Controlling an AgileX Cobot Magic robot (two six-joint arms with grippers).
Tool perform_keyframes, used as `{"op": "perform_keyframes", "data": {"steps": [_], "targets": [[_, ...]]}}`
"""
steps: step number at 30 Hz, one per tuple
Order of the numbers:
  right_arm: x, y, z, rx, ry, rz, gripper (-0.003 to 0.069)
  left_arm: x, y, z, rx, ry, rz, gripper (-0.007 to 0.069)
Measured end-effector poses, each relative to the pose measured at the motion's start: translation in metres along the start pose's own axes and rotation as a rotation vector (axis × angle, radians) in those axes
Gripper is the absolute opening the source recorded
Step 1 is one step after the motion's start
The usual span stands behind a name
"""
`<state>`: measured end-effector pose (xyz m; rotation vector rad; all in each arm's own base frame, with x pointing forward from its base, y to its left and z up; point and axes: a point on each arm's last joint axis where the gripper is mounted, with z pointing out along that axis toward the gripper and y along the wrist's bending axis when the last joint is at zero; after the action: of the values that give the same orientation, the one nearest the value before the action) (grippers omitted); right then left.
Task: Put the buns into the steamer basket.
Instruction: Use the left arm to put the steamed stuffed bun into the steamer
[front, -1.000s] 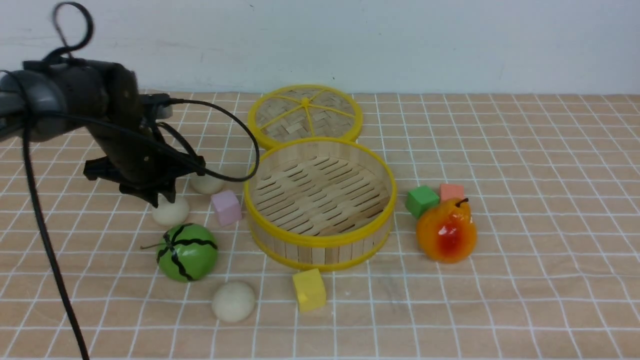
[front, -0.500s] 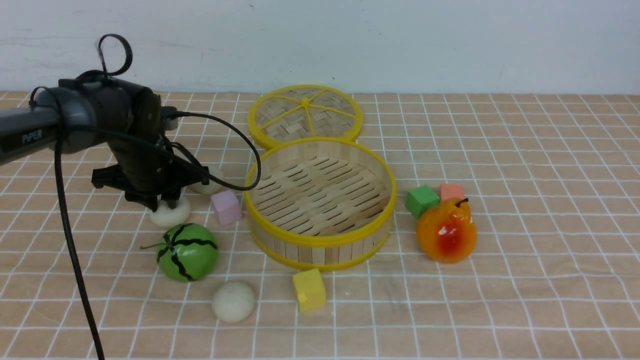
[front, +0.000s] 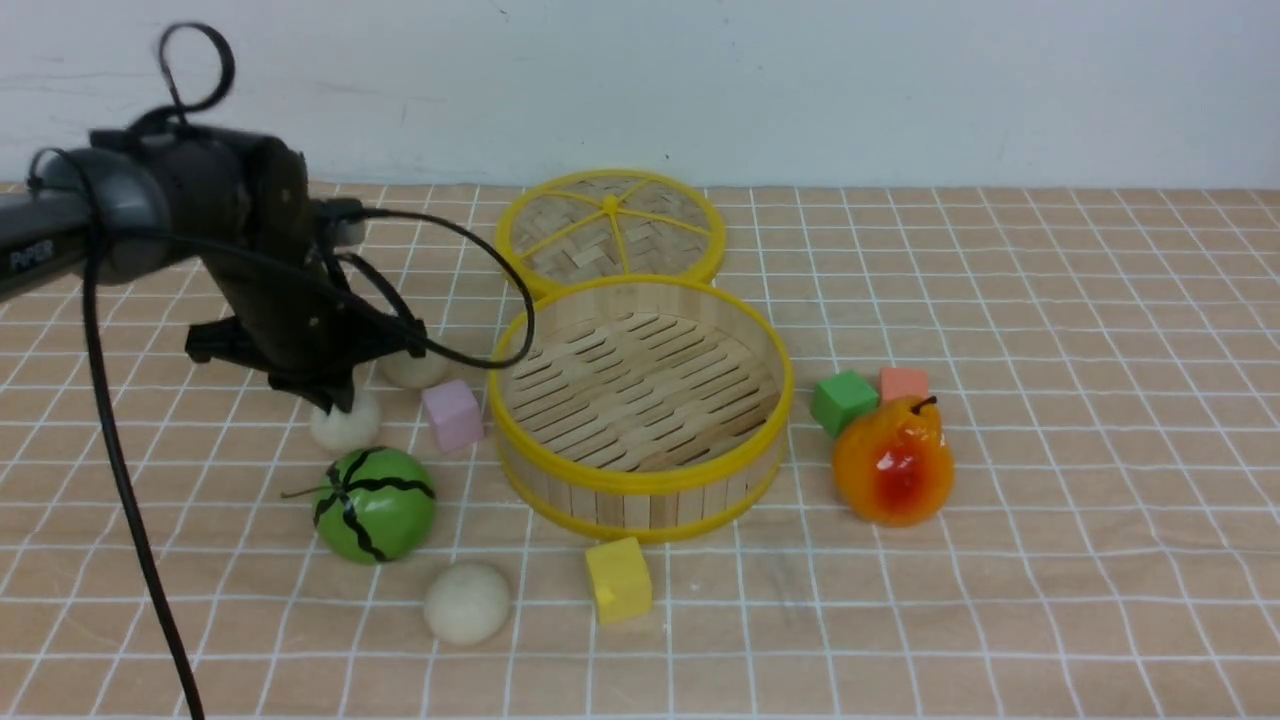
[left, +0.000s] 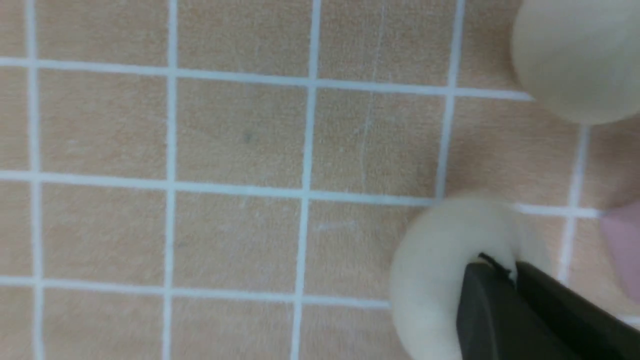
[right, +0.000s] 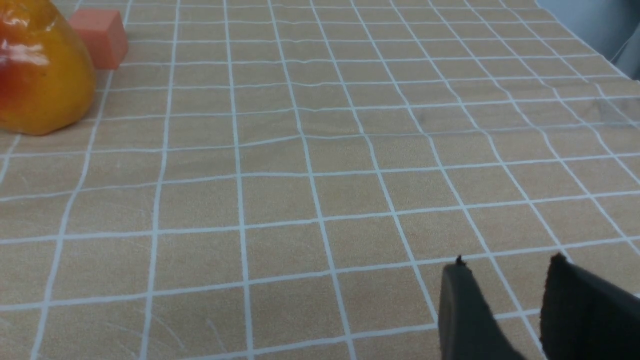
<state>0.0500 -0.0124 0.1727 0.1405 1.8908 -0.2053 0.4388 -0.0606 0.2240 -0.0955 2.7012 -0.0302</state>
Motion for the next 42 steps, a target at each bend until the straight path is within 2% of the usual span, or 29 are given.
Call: {"op": "perform_keyframes", "data": {"steps": [3,5,8,12,13,14,15,18,22,26,31,38,42], "targets": [[0.0,0.0,0.0,0.0,0.0,0.0,0.0241,-0.009,-0.002,-0.035,0.034,-0.063,-0.022,-0.0011],[0.0,0.0,0.0,0.0,0.0,0.0,0.0241,-0.016,-0.005,-0.078,0.105,-0.149,-0.049,-0.0011],[0.0,0.0,0.0,0.0,0.0,0.0,0.0241,-0.016,-0.018,-0.117,0.208,-0.22,-0.035,-0.0011],[0.0,0.0,0.0,0.0,0.0,0.0,0.0241,-0.011,-0.043,-0.131,0.297,-0.25,0.023,-0.0011],[0.0,0.0,0.0,0.0,0.0,0.0,0.0241,-0.01,-0.053,-0.13,0.32,-0.252,0.044,-0.0011],[0.0,0.0,0.0,0.0,0.0,0.0,0.0241,-0.005,-0.075,-0.12,0.355,-0.245,0.081,-0.0011],[0.0,0.0,0.0,0.0,0.0,0.0,0.0241,-0.005,-0.078,-0.118,0.357,-0.243,0.085,-0.0011],[0.0,0.0,0.0,0.0,0.0,0.0,0.0241,0.003,-0.112,-0.082,0.383,-0.205,0.13,-0.001],[0.0,0.0,0.0,0.0,0.0,0.0,0.0241,0.014,-0.135,-0.036,0.38,-0.149,0.155,-0.0003],[0.0,0.0,0.0,0.0,0.0,0.0,0.0241,0.02,-0.141,-0.007,0.368,-0.105,0.159,0.0014],[0.0,0.0,0.0,0.0,0.0,0.0,0.0241,0.024,-0.142,0.009,0.356,-0.071,0.126,0.0092],[0.0,0.0,0.0,0.0,0.0,0.0,0.0241,0.026,-0.14,0.003,0.35,-0.037,0.119,0.0347],[0.0,0.0,0.0,0.0,0.0,0.0,0.0241,0.028,-0.137,-0.013,0.342,-0.003,0.153,0.0427]]}}
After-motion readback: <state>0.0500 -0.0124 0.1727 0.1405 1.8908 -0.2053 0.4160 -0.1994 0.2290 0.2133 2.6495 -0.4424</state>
